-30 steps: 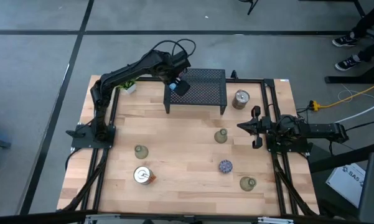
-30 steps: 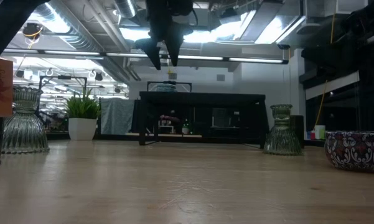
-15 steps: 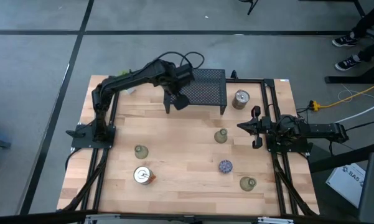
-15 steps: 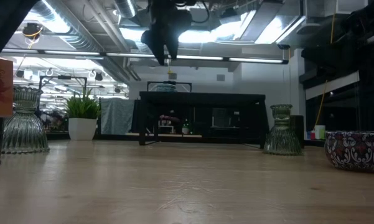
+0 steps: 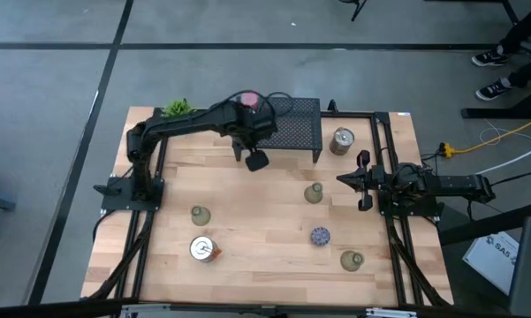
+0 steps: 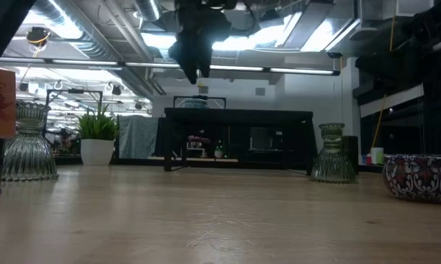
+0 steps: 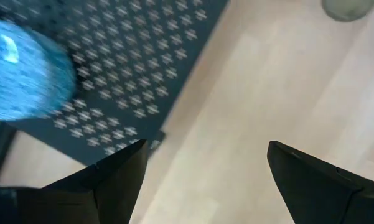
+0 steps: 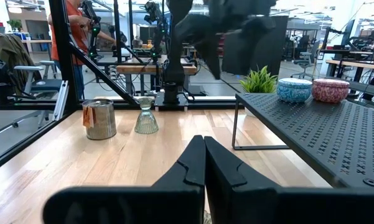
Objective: Pick & Place candle stick holders
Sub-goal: Put the top left green candle holder on the shelf
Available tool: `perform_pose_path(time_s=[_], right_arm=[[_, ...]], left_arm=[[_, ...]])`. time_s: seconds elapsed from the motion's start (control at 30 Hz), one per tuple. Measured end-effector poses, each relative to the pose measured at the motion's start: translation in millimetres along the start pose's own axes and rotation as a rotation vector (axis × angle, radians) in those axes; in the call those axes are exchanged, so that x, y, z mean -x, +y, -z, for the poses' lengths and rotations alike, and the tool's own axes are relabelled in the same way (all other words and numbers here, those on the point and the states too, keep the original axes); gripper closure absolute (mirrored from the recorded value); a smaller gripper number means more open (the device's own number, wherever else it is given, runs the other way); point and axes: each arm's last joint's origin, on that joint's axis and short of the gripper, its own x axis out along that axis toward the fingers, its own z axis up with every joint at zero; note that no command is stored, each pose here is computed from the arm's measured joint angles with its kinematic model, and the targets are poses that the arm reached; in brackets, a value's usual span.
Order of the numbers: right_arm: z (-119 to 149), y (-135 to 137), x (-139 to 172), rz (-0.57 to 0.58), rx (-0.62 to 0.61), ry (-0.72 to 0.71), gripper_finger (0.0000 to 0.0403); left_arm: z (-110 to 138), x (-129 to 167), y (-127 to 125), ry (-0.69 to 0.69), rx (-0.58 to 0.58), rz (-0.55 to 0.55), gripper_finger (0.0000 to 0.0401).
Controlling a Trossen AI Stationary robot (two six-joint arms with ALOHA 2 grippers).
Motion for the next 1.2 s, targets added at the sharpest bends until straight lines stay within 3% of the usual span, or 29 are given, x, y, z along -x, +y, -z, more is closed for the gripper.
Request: perform_pose_path(time_s=[0.17,0.47,0.93,1.2], right_arm=[[0,0,0,-0.001,0.0,0.0,0.0402],[0,0,0,-0.001,0.0,0.0,0.0402],[0,0,0,-0.001,0.0,0.0,0.0402],[0,0,0,-0.001,0.0,0.0,0.0402]], left_arm=[[23,-5,-7,-0.027,-0.01,0.102,0.0074],[77,16,-29,-0.057,-0.138,0.204,0.0074],[147,9,-88,0.06,-0.346,0.209,0.0055],[161,12,-102,0.057,-0.338,0.177,0.003]])
